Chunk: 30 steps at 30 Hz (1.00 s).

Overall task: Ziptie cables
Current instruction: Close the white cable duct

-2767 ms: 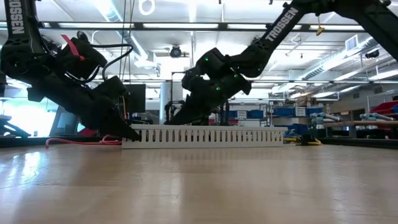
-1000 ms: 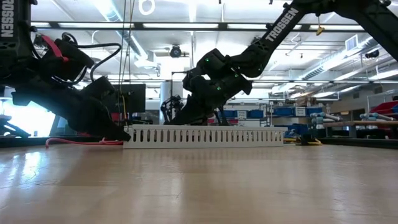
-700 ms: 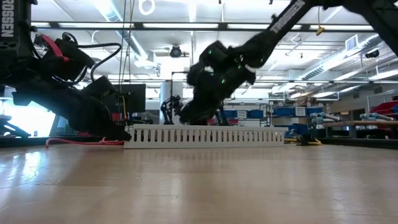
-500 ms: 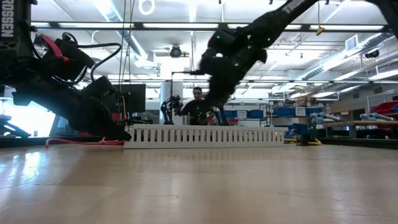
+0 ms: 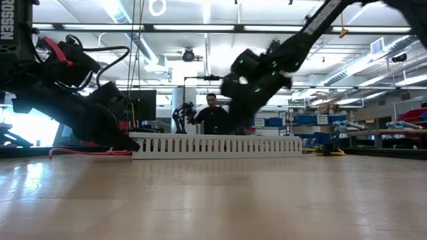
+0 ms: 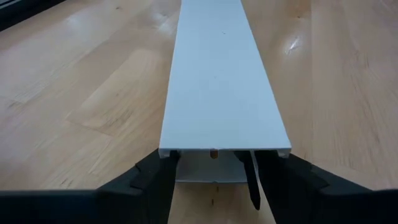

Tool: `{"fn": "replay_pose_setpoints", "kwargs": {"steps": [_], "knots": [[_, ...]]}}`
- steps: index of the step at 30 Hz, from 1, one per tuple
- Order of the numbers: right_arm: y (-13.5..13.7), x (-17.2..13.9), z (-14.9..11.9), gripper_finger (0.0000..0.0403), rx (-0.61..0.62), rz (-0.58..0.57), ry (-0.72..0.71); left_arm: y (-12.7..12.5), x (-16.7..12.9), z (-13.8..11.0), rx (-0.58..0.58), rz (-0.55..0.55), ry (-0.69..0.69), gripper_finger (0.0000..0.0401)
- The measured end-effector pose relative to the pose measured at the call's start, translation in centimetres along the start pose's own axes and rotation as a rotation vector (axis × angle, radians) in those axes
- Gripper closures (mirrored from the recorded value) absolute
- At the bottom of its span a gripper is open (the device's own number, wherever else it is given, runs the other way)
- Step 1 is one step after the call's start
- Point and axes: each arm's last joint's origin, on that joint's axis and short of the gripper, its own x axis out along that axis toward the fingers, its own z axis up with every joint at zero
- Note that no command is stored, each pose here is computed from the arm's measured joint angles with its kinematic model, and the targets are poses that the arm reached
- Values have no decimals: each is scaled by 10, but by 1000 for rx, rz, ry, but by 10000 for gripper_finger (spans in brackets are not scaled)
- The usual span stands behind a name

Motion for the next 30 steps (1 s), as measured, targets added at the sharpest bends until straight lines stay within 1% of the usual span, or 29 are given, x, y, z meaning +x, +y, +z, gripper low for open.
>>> {"fn": "replay_pose_setpoints", "kwargs": {"steps": [3,6,16,22,30], "knots": [[5,27,8,403,-45,53,-72,0,0,0,0,0,-1,187],[6,39,12,403,-64,72,-102,0,0,0,0,0,-1,187],[4,30,16,403,-60,75,-116,0,1,1,-8,-1,-4,187],[2,28,9,403,-56,66,-76,0,1,0,-6,-3,3,177],[-5,26,2,403,-23,70,-45,0,1,0,-6,-3,7,176]]}}
